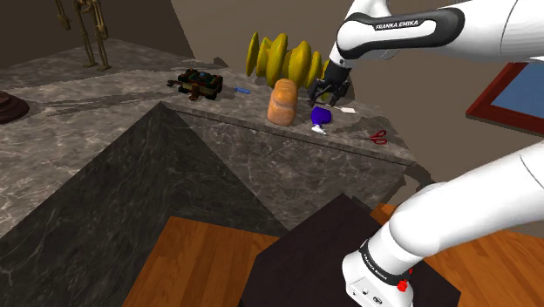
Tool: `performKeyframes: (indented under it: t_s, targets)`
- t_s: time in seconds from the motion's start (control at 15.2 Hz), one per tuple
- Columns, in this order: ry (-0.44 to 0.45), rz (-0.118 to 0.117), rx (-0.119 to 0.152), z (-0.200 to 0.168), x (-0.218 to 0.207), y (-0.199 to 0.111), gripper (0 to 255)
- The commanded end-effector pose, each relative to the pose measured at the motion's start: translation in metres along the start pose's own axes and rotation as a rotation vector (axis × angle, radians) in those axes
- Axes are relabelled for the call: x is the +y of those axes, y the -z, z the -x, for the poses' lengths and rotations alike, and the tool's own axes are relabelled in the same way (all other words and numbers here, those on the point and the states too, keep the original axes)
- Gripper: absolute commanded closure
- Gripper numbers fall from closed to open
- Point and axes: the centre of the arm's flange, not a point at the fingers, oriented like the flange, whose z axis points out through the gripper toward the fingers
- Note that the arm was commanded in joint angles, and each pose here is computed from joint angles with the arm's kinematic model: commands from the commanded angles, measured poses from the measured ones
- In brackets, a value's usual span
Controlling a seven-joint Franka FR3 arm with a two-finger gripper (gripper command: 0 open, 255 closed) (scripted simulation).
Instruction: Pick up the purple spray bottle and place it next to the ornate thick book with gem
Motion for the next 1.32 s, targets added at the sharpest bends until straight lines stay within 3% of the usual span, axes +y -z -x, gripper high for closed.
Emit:
performKeyframes:
  t_s: [0.0,0.73,1.25]
  targets:
    - [-0.050,-0.005,-0.003,-0.018,0.012,-0.015,0]
    - [-0.314,-0.032,-0.022,-0.100,0.100,-0.102,0]
    - [-0.480,-0.048,-0.034,-0.138,0.163,-0.164,0]
